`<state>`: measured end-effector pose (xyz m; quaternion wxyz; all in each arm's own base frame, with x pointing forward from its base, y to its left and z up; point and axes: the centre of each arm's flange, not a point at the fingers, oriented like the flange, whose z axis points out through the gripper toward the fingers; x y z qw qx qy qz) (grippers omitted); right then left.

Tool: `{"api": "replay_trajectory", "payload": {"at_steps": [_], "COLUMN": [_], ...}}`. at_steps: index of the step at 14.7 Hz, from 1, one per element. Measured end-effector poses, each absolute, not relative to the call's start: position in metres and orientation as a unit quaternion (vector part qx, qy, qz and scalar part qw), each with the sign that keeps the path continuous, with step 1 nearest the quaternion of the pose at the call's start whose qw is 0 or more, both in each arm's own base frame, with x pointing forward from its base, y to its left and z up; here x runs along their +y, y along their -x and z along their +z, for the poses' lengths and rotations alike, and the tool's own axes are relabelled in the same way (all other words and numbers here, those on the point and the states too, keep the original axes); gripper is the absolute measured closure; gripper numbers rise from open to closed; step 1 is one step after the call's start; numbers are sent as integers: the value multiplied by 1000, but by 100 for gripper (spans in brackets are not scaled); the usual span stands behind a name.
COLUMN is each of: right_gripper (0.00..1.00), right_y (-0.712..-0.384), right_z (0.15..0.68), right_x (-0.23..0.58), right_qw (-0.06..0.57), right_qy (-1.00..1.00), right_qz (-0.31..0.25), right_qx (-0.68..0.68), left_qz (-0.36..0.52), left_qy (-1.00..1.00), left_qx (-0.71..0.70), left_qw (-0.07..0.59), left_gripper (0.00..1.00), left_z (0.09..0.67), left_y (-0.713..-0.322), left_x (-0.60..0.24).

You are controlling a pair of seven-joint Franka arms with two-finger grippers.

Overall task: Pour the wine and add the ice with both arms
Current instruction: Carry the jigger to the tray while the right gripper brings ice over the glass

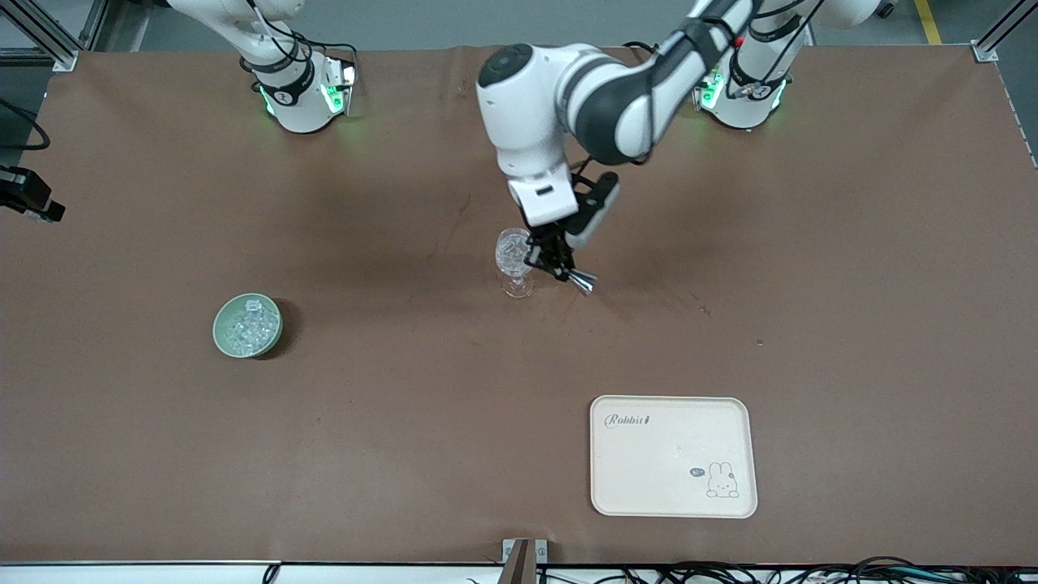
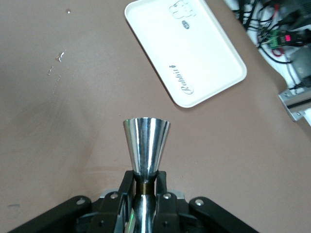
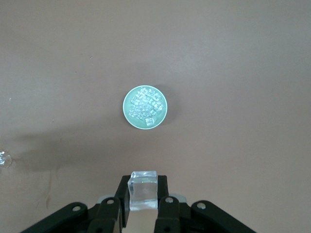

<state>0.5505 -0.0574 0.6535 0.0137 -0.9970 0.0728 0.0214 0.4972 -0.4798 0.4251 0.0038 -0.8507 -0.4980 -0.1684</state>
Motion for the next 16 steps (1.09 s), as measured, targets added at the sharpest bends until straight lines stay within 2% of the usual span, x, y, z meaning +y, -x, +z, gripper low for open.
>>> {"api": "replay_trajectory", "payload": {"at_steps": [4,8,12,16], "right_gripper": [74,74,74,74], "right_y": [-553,-548,-538,-531], "right_z": [654,656,624,568], "right_x": [-12,105,232,326], "right_qw": [19,20,24,21], "right_qy": [997,993,986,981], "right_qz": [22,7,4,14], "right_qx": [71,116,168,190], "left_qz": [-65,36,124,197], "left_qy": [846,828,796,732], "left_qx": [-528,-552,-558,-582], "left_qw": [-25,-93,-198,-293], "left_gripper": [78,78,78,78], "left_z": [442,422,364,276], "left_y": [-575,-645,-711,-745], "left_x": [-396,-318,-228,-139]}}
